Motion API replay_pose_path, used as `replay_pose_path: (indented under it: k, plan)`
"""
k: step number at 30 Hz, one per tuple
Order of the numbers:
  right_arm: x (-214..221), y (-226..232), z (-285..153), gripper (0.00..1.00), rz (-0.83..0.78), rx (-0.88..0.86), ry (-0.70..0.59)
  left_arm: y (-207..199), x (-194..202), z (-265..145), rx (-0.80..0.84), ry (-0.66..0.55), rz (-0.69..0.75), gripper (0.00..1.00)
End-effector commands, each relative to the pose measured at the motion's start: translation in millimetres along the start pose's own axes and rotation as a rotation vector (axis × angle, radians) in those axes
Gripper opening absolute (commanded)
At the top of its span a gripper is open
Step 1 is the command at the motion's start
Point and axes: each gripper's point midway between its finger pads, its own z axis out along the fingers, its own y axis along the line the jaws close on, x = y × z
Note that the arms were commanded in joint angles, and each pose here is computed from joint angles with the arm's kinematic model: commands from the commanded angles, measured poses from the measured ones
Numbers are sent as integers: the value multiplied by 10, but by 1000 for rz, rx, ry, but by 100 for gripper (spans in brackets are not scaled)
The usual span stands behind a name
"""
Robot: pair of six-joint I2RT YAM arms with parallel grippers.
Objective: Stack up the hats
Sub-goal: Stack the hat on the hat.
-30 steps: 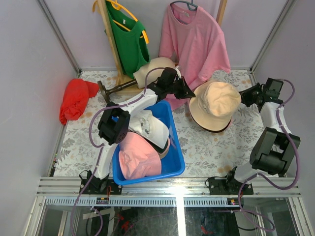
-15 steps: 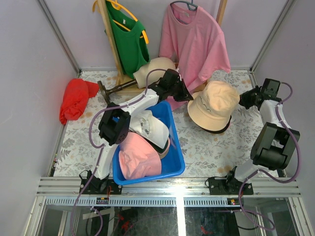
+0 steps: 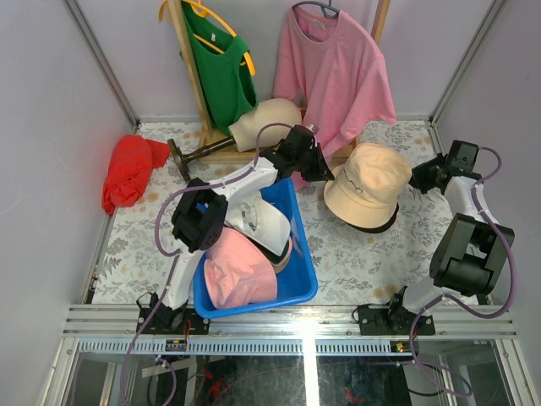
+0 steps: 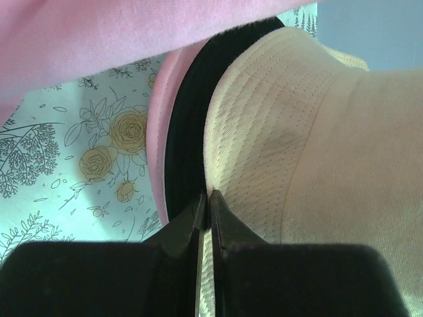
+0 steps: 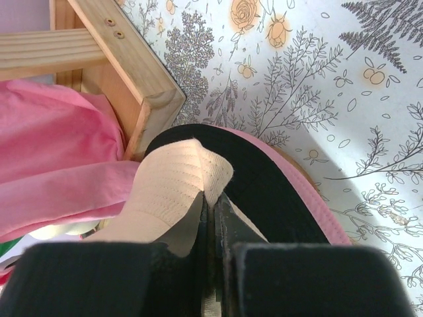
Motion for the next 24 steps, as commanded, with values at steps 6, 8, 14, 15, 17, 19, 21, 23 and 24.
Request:
replay_pose_path:
  k: [6, 8, 14, 15, 17, 19, 21, 23, 24]
  plan:
    - [-238, 52, -170, 0, -31, 38, -96, 436, 298, -75, -146, 81, -13, 0]
    - [-251, 92, -209, 3, -36, 27, -105, 384, 261, -109, -136, 67, -15, 0]
    - [-361, 293, -418, 33, -51, -10, -159, 160, 26, -269, -101, 1, -8, 28]
    - [-373, 313, -452, 36, -54, -11, -166, 129, -3, -299, -98, -6, -5, 32]
    - [-391, 327, -507, 42, -53, -7, -181, 94, -49, -358, -97, -17, -1, 40]
    - [-400, 323, -566, 46, -50, 1, -200, 76, -83, -418, -97, -27, 0, 45]
    - [-410, 313, -621, 50, -45, 6, -223, 57, -103, -473, -97, -35, 2, 47]
    - [-422, 311, -684, 52, -44, 14, -242, 31, -140, -543, -94, -50, 3, 49]
    - [-432, 312, -719, 52, -43, 17, -254, 16, -156, -578, -92, -56, 4, 49]
